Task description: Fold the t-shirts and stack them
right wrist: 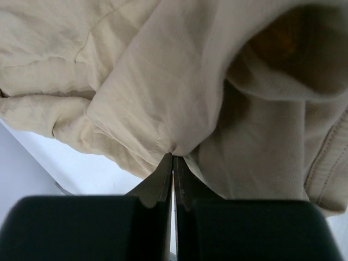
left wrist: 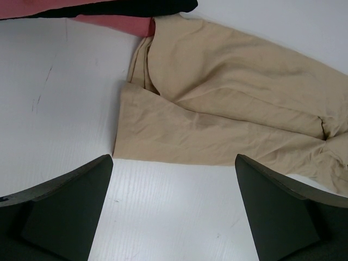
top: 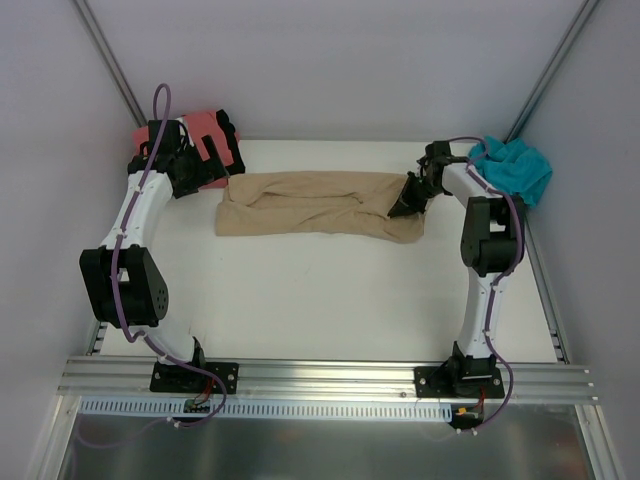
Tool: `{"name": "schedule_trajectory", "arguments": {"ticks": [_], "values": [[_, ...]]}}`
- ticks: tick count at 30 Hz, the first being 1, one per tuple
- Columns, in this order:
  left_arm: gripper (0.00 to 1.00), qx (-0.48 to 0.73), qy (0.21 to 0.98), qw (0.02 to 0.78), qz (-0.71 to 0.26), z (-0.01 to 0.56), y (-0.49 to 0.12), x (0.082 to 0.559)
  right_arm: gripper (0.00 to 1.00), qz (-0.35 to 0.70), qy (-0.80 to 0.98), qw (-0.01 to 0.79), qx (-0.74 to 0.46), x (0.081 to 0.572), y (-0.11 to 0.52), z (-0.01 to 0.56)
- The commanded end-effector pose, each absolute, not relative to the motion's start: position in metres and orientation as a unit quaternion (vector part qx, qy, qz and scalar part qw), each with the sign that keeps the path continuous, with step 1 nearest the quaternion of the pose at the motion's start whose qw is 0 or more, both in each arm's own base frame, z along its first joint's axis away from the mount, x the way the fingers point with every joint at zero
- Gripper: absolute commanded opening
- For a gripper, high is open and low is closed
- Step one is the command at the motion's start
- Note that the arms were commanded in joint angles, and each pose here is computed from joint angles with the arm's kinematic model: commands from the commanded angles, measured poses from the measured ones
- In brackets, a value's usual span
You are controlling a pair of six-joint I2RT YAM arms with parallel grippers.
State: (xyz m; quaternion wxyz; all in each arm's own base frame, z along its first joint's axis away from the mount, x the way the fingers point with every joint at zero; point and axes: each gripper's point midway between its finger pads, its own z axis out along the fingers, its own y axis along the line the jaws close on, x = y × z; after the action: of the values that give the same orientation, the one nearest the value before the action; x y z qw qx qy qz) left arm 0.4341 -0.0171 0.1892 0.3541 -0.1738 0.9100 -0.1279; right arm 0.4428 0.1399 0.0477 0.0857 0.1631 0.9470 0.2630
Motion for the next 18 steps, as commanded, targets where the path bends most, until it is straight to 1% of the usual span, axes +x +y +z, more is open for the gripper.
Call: {"name": "schedule_trajectory", "arguments": {"ticks": [1, 8, 16, 18], "values": [[0.99, -0.165, 0.905, 0.372, -0.127, 0.204, -0.015, 0.438, 0.00, 0.274, 0.942, 0.108, 0.162, 0.457, 0.143, 0.065], [0.99, -0.164, 0.906, 0.368, -0.127, 0.200, -0.016, 0.440, 0.00, 0.282, 0.936, 0.132, 0.162, 0.473, 0.144, 0.088], [0.99, -0.166, 0.907, 0.364, -0.133, 0.199, -0.018, 0.442, 0.00, 0.302, 0.921, 0.181, 0.169, 0.511, 0.144, 0.128], [0.99, -0.166, 0.907, 0.363, -0.135, 0.198, -0.019, 0.441, 0.00, 0.304, 0.919, 0.176, 0.177, 0.517, 0.143, 0.121]]}}
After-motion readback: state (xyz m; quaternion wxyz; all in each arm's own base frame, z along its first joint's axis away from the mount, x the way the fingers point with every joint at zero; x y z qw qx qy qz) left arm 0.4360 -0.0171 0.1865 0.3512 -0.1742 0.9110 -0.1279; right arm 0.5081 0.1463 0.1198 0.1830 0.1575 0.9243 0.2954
